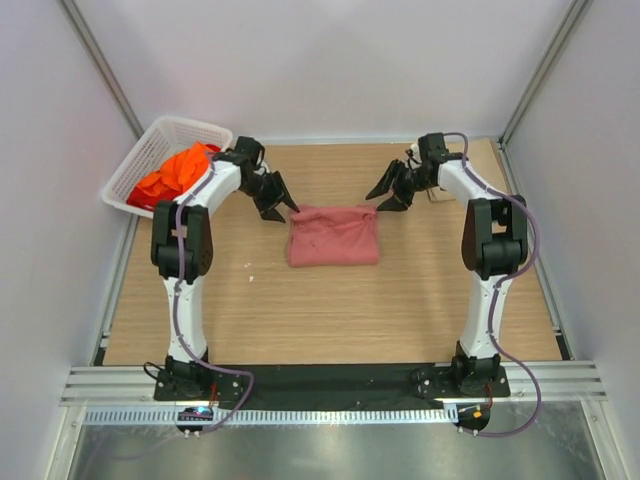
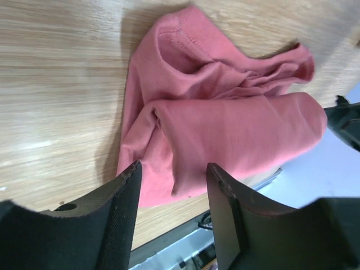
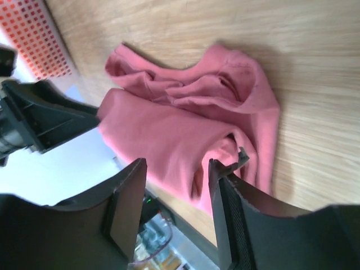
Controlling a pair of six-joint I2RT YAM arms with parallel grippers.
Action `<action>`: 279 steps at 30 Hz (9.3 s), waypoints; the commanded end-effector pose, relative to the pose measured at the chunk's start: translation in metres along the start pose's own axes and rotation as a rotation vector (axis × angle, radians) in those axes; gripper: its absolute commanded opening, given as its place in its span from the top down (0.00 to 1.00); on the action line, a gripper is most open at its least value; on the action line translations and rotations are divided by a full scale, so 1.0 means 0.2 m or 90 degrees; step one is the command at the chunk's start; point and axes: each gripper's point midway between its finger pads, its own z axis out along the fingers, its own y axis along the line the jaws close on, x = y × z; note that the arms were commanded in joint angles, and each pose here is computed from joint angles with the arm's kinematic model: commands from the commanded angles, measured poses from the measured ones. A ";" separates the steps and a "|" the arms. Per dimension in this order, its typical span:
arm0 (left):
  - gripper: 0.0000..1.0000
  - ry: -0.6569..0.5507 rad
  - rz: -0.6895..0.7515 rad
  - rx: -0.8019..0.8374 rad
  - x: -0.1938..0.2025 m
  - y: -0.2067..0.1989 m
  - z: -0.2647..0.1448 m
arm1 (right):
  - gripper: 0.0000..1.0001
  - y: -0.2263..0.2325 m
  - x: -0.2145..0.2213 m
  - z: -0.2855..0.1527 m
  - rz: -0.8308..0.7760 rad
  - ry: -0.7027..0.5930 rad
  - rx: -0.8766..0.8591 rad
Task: Fold and stack the t-shirts
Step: Fold the tshirt, then neatly place the folded tshirt to the corner
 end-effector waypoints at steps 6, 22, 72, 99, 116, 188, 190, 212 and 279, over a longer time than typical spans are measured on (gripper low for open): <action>0.48 -0.096 0.062 0.029 0.10 -0.15 -0.40 | 0.44 0.12 0.23 -0.29 -0.197 -0.081 0.237; 0.78 -0.078 0.120 0.202 0.11 -0.39 0.03 | 0.94 0.18 0.11 0.20 -0.199 -0.117 0.056; 0.85 -0.002 0.077 0.233 0.18 -0.22 0.31 | 0.96 0.02 0.20 0.23 -0.073 0.028 -0.197; 0.87 0.073 0.022 0.080 0.38 0.20 0.48 | 0.97 -0.30 0.45 0.29 -0.027 0.097 -0.139; 0.83 0.008 0.064 0.198 0.21 -0.22 0.18 | 0.97 0.01 0.30 0.20 -0.068 0.046 -0.201; 0.79 -0.138 -0.007 0.275 -0.27 -0.30 0.07 | 0.97 0.16 -0.10 -0.07 -0.099 -0.140 -0.094; 0.78 -0.131 -0.002 0.274 -0.24 -0.29 0.07 | 0.96 0.17 0.00 -0.02 -0.102 -0.107 -0.099; 0.70 -0.049 0.084 0.051 -0.06 0.10 0.15 | 0.70 -0.20 0.09 -0.04 -0.125 -0.037 0.036; 0.50 -0.094 0.102 0.114 0.52 0.07 -0.49 | 0.98 0.28 -0.19 -0.38 -0.553 -0.104 0.381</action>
